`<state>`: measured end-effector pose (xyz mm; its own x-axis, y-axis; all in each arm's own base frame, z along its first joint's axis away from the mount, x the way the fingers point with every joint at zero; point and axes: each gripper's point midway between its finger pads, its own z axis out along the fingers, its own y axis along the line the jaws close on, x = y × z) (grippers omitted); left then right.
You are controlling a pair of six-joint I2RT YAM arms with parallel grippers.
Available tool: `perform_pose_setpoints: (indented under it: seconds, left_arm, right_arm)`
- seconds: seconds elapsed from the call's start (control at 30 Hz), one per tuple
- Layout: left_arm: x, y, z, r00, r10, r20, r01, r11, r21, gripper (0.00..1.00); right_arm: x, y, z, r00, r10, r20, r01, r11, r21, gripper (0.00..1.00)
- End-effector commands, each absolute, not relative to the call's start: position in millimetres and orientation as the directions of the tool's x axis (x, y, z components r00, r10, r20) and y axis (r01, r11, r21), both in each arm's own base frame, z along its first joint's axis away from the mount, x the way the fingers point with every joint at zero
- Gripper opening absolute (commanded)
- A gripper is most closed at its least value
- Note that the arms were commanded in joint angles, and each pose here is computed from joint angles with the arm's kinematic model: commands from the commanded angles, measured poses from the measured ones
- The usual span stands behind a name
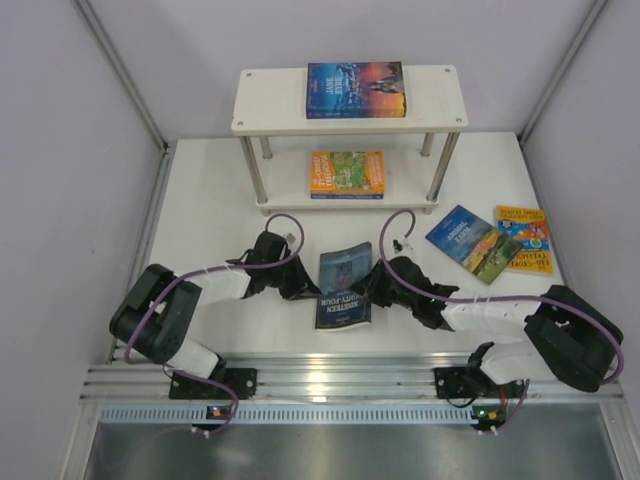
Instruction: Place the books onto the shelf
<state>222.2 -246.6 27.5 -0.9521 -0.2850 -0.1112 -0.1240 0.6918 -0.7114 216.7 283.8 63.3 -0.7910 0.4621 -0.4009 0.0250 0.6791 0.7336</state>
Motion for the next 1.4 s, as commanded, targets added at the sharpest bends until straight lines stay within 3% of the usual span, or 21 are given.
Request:
perform_pose_setpoints:
  seconds: [0.0,0.03,0.07,0.17,0.3,0.4,0.53,0.6,0.8,1.0,1.23,1.37]
  left_arm:
    - [205.1,-226.3,11.5,-0.967,-0.236,-0.097,-0.136,0.798,-0.587,0.12]
    - [207.3,-221.0,17.8,-0.963,-0.244,-0.110,-0.140,0.811,-0.568,0.26]
    - [217.0,-223.2,31.6,-0.958,-0.247,-0.145,-0.122,0.809,-0.575,0.34]
    - [229.5,-219.0,73.8,-0.936,-0.257,-0.239,-0.069,0.804,-0.591,0.55]
    - [221.0,-228.3,150.0,-0.900,-0.296,-0.319,0.036,0.680,-0.733,0.69]
    - [205.6,-238.4,196.4,-0.880,-0.375,-0.291,0.071,0.501,-0.862,0.83]
    - [192.7,-240.3,242.4,-0.841,-0.486,-0.237,0.125,0.252,-0.960,0.94]
    - [191.5,-235.0,248.6,-0.819,-0.539,-0.197,0.112,0.187,-0.976,0.97]
    - [190.2,-232.5,243.7,-0.815,-0.554,-0.169,0.079,0.182,-0.980,0.98]
    - [190.2,-221.0,218.0,-0.809,-0.557,-0.190,-0.020,0.348,-0.937,0.99]
    - [190.9,-216.8,220.5,-0.799,-0.567,-0.200,-0.034,0.375,-0.927,0.98]
    - [196.1,-212.3,234.3,-0.750,-0.632,-0.196,0.000,0.297,-0.955,0.99]
  right_arm:
    - [224.1,287.1,103.5,-0.743,0.479,-0.467,-0.041,0.664,0.746,0.10]
    - [226.6,289.2,113.1,-0.731,0.495,-0.470,-0.061,0.639,0.767,0.04]
    - [226.8,290.5,126.6,-0.720,0.516,-0.465,-0.079,0.604,0.793,0.00]
    - [223.1,299.2,171.7,-0.712,0.566,-0.417,-0.140,0.467,0.873,0.00]
    - [226.1,289.6,229.7,-0.644,0.677,-0.356,-0.175,0.323,0.930,0.00]
    - [227.5,279.8,266.8,-0.592,0.757,-0.278,-0.199,0.197,0.960,0.00]
    - [227.6,277.1,293.4,-0.546,0.806,-0.228,-0.216,0.127,0.968,0.00]
    - [229.3,277.6,305.6,-0.516,0.832,-0.206,-0.221,0.103,0.970,0.00]
    - [235.1,286.5,329.3,-0.457,0.871,-0.178,-0.222,0.083,0.972,0.00]
    - [243.2,294.6,342.7,-0.405,0.891,-0.205,-0.223,0.122,0.967,0.00]
    - [251.6,297.9,344.3,-0.368,0.901,-0.227,-0.213,0.156,0.964,0.00]
    - [246.0,305.3,342.9,-0.392,0.897,-0.203,-0.209,0.128,0.969,0.00]
